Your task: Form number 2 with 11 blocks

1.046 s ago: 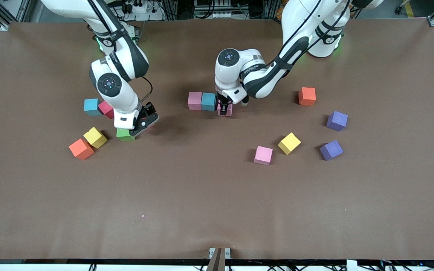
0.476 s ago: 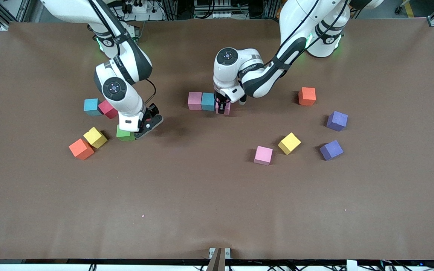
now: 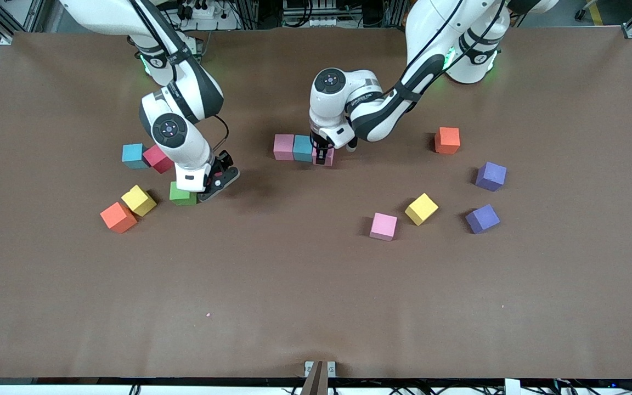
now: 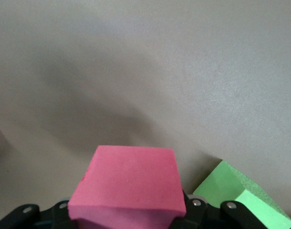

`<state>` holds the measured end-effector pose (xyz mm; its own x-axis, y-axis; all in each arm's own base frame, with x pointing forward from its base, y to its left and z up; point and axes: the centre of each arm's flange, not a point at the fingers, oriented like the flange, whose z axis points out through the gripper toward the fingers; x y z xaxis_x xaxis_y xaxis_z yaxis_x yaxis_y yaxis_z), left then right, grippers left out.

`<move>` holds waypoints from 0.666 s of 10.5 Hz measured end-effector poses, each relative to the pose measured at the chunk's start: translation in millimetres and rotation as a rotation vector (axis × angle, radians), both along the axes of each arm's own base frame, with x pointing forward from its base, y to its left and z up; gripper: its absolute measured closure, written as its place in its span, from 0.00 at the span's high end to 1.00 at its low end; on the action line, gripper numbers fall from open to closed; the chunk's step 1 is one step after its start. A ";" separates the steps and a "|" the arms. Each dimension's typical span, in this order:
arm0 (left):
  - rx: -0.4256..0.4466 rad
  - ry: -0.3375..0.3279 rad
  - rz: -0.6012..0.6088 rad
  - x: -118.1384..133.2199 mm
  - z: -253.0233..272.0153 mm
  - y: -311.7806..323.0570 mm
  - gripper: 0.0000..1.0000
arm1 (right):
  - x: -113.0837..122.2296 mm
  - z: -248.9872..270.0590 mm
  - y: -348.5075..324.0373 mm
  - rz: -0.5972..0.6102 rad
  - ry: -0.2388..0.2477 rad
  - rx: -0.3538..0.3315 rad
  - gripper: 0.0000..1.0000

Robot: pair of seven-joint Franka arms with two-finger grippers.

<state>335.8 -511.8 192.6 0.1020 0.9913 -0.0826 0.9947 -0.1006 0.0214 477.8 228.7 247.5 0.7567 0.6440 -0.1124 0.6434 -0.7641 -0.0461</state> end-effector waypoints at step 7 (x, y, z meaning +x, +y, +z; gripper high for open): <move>-0.004 0.009 0.000 -7.5 -3.9 -5.8 1.00 | 2.9 2.9 0.9 -0.001 -0.004 0.002 0.60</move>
